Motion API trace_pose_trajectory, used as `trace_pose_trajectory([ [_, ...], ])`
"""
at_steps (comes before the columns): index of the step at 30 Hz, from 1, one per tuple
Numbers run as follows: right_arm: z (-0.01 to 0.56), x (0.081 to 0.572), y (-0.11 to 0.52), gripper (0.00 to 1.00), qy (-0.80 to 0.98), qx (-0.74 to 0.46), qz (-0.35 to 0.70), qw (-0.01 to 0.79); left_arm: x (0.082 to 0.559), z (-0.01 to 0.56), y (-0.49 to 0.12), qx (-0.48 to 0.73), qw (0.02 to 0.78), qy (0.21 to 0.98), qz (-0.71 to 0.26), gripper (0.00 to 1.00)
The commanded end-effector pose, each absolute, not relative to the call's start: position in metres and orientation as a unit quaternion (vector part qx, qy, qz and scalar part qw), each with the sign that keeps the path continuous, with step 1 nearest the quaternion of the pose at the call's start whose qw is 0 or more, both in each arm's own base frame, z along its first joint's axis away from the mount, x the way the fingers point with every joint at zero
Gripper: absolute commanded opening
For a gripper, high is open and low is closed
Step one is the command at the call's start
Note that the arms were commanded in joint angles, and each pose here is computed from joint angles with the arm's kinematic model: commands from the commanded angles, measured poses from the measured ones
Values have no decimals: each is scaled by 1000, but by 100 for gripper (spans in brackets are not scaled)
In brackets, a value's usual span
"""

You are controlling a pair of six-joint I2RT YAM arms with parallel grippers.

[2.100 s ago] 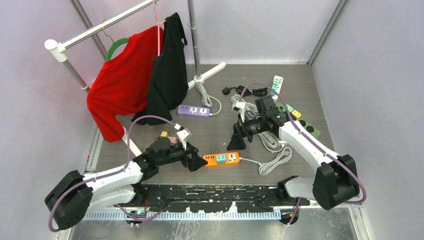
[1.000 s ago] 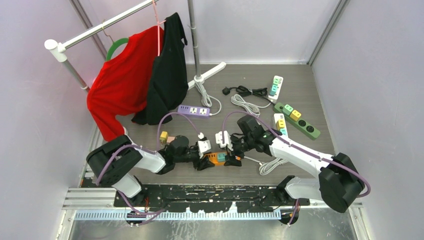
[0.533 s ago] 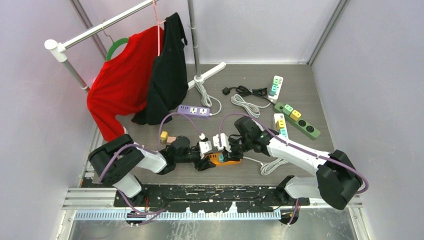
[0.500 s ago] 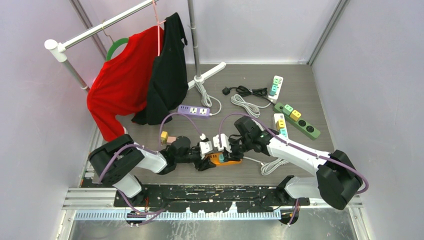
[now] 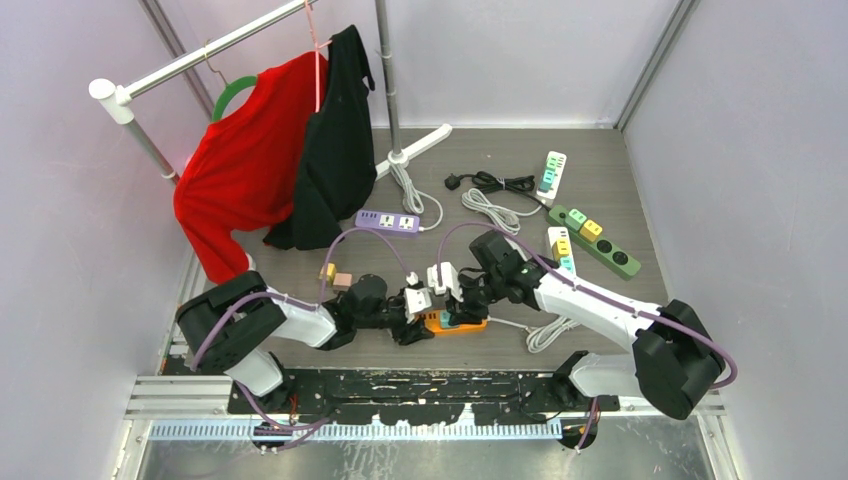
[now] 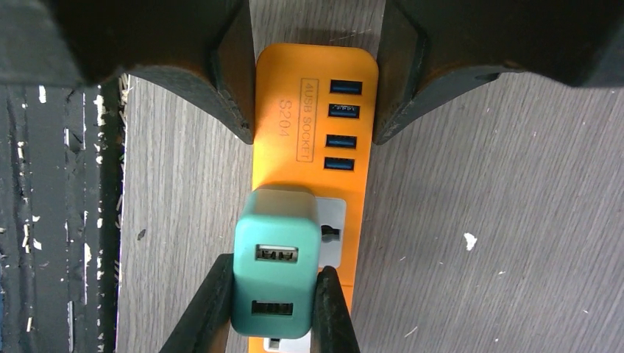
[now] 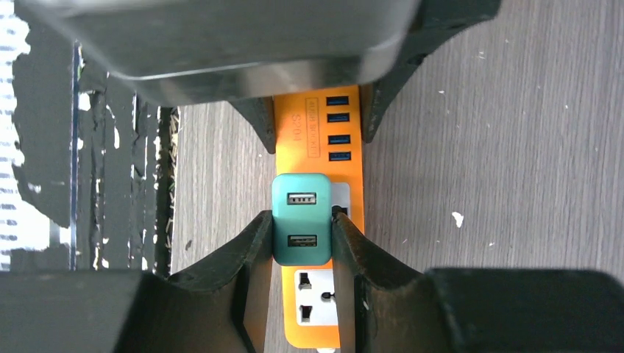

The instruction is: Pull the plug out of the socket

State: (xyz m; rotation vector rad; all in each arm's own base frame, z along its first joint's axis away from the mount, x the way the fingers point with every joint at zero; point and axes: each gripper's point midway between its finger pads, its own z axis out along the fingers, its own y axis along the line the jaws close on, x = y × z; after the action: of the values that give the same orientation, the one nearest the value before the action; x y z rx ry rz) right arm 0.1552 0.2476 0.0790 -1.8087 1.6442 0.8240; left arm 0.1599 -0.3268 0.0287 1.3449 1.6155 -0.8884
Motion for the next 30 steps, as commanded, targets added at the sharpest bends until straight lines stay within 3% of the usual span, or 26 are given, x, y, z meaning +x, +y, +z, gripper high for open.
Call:
trace_pose_trajectory([
  [1, 102, 188, 265, 1, 645, -611, 302, 347, 166, 23, -324, 545, 420, 647, -329, 0],
  [4, 101, 191, 244, 1, 639, -620, 295, 348, 165, 21, -321, 545, 418, 649, -327, 0],
  [8, 86, 153, 224, 1, 563, -701, 320, 299, 165, 22, -323, 544, 418, 649, -329, 0],
  [15, 87, 116, 242, 1, 508, -717, 391, 273, 164, 25, -327, 537, 414, 651, -341, 0],
  [24, 95, 183, 261, 1, 635, -606, 330, 347, 163, 20, -326, 531, 407, 659, -344, 0],
  [30, 91, 177, 228, 1, 615, -638, 321, 336, 163, 20, -325, 528, 410, 660, -343, 0],
])
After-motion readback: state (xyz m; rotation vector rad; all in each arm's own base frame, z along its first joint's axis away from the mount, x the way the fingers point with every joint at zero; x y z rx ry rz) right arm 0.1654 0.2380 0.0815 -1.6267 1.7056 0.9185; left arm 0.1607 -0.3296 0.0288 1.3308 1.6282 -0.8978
